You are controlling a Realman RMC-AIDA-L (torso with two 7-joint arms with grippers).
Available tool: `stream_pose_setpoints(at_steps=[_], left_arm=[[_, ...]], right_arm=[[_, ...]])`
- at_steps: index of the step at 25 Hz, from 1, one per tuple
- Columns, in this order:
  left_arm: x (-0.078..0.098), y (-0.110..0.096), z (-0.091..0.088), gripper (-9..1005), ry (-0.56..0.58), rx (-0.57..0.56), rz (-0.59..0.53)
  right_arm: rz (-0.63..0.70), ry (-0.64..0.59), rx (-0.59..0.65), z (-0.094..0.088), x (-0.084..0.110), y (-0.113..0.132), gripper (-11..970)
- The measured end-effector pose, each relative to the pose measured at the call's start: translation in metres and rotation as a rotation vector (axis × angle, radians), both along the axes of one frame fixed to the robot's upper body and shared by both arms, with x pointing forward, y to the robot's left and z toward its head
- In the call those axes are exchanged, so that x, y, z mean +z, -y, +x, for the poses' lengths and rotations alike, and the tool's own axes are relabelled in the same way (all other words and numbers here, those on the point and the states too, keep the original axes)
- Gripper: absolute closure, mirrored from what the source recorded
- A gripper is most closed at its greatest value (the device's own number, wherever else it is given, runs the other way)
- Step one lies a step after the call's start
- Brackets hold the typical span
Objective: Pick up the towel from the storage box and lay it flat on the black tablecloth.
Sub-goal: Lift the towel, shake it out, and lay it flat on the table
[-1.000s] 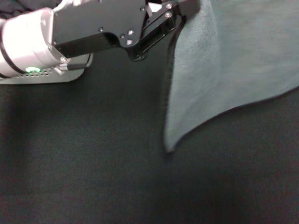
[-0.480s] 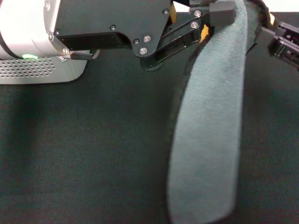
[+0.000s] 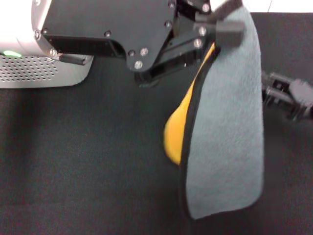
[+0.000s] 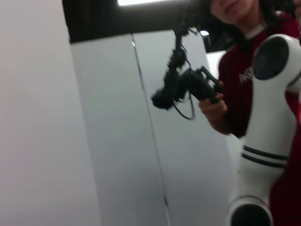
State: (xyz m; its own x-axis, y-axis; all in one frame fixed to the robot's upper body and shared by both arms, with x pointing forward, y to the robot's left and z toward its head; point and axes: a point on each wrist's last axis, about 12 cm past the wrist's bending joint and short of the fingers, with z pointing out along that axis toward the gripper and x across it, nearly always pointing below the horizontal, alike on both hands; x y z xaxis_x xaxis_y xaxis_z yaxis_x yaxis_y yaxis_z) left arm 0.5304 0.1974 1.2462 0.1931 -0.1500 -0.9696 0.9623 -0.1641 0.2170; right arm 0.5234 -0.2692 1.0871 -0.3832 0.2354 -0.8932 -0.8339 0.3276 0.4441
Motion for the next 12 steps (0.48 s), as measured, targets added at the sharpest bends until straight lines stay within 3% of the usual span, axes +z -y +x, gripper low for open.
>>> stream_pose_setpoints(at_steps=[5,12], left_arm=[[0.008,0.0,0.0,960,-0.036,-0.031,0.051],[0.01,-0.003,0.0,960,-0.059,-0.021,0.052]], right_arm=[[-0.06,-0.019,0.031,-0.009,-0.014,-0.005,410],[-0.292,-0.139,-0.071,-0.003,-0.048,-0.001,416]])
